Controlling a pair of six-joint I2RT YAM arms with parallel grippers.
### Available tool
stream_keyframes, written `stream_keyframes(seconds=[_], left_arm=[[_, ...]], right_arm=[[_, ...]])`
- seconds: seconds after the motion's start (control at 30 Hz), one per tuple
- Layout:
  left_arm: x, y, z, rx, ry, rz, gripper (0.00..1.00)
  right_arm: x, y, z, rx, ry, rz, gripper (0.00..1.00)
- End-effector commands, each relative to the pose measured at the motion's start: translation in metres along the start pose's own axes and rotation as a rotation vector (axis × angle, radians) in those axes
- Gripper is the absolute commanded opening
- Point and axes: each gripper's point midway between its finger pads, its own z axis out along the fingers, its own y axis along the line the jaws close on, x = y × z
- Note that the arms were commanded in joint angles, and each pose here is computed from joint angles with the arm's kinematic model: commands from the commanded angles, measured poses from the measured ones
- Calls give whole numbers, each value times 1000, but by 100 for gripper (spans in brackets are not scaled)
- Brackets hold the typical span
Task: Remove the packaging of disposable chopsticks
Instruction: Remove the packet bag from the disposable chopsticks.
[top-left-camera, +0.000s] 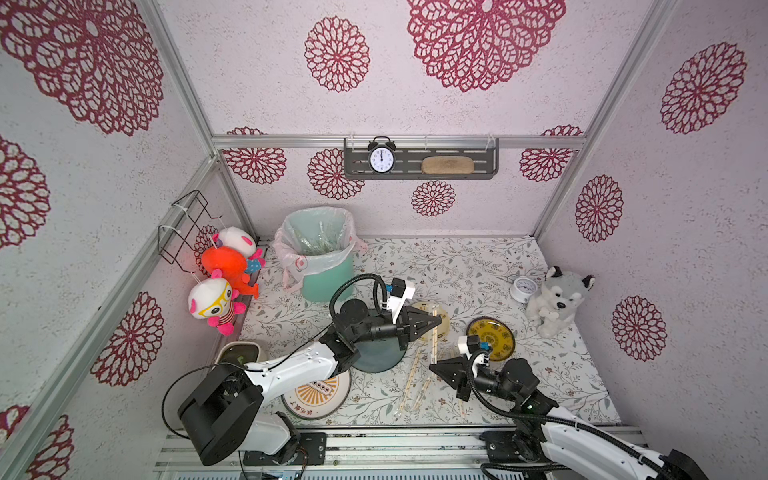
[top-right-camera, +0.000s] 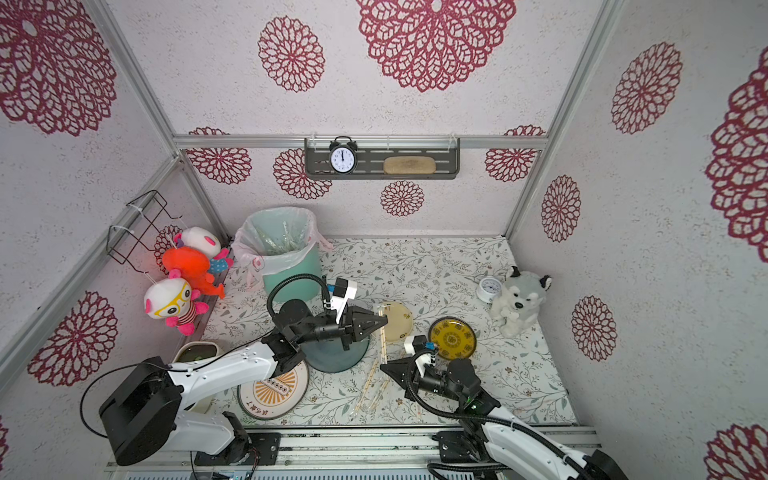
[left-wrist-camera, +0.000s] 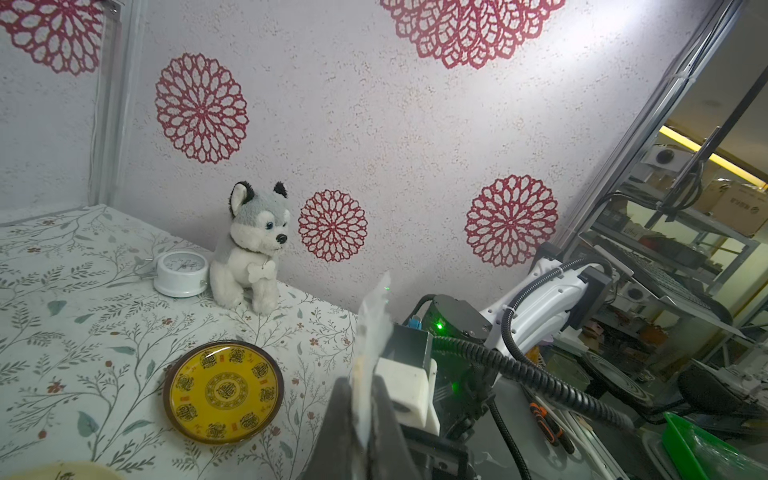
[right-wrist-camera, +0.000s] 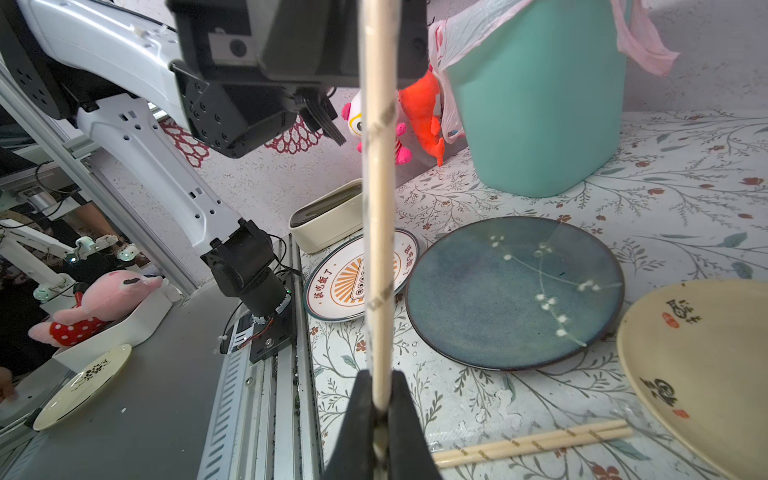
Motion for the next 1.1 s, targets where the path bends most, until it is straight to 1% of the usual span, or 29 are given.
stream_keyframes(seconds=[0.0,0.1,0.13,0.17,0.27,0.4,0.47,0.5,0.6,0.7,0.77,0.93,1.07], left_arm=[[24,-7,7,14,32,10,0],[37,-13,7,52,13,-22,0],[42,-11,4,49,7,-34,2],[48,-8,2,31,16,-44,0],[72,9,-1,-51,60,-55,0],[93,7,4,-16,113,-87,0],[109,12,4,-48,165,-85,0],[113,13,2,-60,176,-84,0],[115,11,-8,-70,162,-75,1],[124,14,-15,-100,190,-84,2],[132,13,-15,-86,195,-102,4],[147,13,-17,-70,194,-142,4],[156,4,-14,-42,214,-133,7]], right_arm=[[-26,9,-4,-16,-108,-91,0],[-35,14,-6,-31,-146,-115,0],[-37,17,-6,-40,-154,-122,0],[-41,20,-7,-50,-166,-131,0],[-51,23,-9,-47,-185,-159,0],[-62,27,-7,-52,-192,-189,0],[-68,31,-5,-65,-190,-197,0],[-70,32,-4,-73,-190,-201,0],[-76,35,-2,-86,-196,-213,0],[-82,39,-2,-96,-213,-224,0],[-86,39,-1,-94,-213,-233,0],[-98,43,0,-100,-231,-255,0],[-111,51,1,-123,-246,-279,0]])
